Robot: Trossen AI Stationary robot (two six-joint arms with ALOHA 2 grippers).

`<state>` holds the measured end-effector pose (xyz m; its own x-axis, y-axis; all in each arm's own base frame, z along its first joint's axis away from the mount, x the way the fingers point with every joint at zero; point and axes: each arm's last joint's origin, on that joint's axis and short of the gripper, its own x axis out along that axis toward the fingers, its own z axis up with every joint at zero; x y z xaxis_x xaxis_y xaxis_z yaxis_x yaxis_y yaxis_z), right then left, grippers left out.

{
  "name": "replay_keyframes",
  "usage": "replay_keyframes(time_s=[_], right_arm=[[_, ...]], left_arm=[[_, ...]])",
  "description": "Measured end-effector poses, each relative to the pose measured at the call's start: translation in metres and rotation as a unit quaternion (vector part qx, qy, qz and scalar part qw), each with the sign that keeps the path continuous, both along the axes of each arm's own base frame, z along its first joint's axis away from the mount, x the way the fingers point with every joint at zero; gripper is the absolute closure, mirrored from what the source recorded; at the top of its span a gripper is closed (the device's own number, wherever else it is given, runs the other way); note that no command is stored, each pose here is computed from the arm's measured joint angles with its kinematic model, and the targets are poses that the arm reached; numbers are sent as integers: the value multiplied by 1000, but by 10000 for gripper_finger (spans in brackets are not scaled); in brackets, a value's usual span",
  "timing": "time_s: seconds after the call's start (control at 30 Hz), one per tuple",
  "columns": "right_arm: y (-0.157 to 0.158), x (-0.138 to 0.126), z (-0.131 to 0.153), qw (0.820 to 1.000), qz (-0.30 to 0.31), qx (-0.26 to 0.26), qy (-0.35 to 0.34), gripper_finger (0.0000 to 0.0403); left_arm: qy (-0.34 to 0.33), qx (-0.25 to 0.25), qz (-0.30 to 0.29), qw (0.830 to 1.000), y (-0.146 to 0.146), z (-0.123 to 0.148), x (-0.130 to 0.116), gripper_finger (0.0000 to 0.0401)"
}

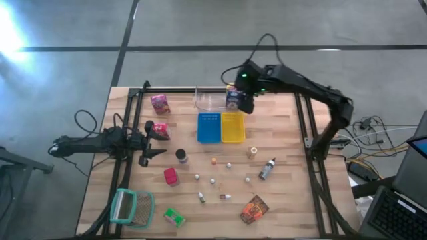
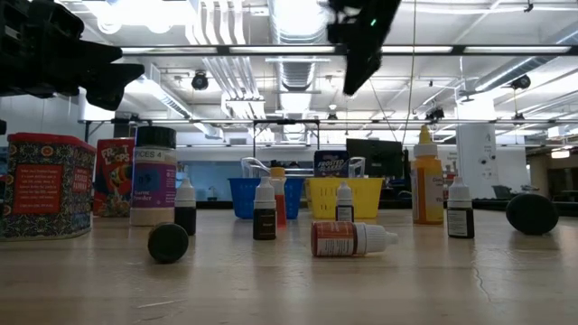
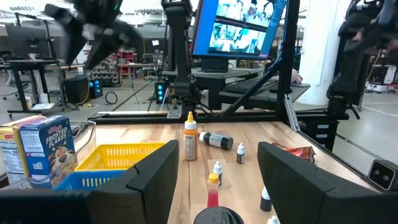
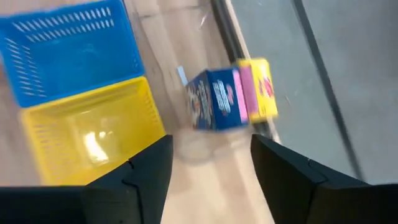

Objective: Pick & Place Kitchen Items
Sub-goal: Put the green cereal box into the transparent bin

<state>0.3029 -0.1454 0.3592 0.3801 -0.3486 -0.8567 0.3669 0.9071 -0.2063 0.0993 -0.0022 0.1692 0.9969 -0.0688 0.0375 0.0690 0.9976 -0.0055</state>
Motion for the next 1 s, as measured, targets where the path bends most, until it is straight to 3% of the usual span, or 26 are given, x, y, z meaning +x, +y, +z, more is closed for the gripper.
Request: replay_keyframes(time_s=[0.23,0.47,0.7,1.0], right_arm=[[42,-56,43,997,-46,25,-58,270],[74,-119,35,994,-46,24,-100,385],[92,-171,10,986,-29,-23,-163,385],[109,-217,-21,978,-32,-34,-204,392]], left_arm=[[0,0,0,1000,0,0,0,175],[0,0,0,1000,0,0,0,175],[0,0,0,1000,0,0,0,175],[0,0,0,1000,0,0,0,175]])
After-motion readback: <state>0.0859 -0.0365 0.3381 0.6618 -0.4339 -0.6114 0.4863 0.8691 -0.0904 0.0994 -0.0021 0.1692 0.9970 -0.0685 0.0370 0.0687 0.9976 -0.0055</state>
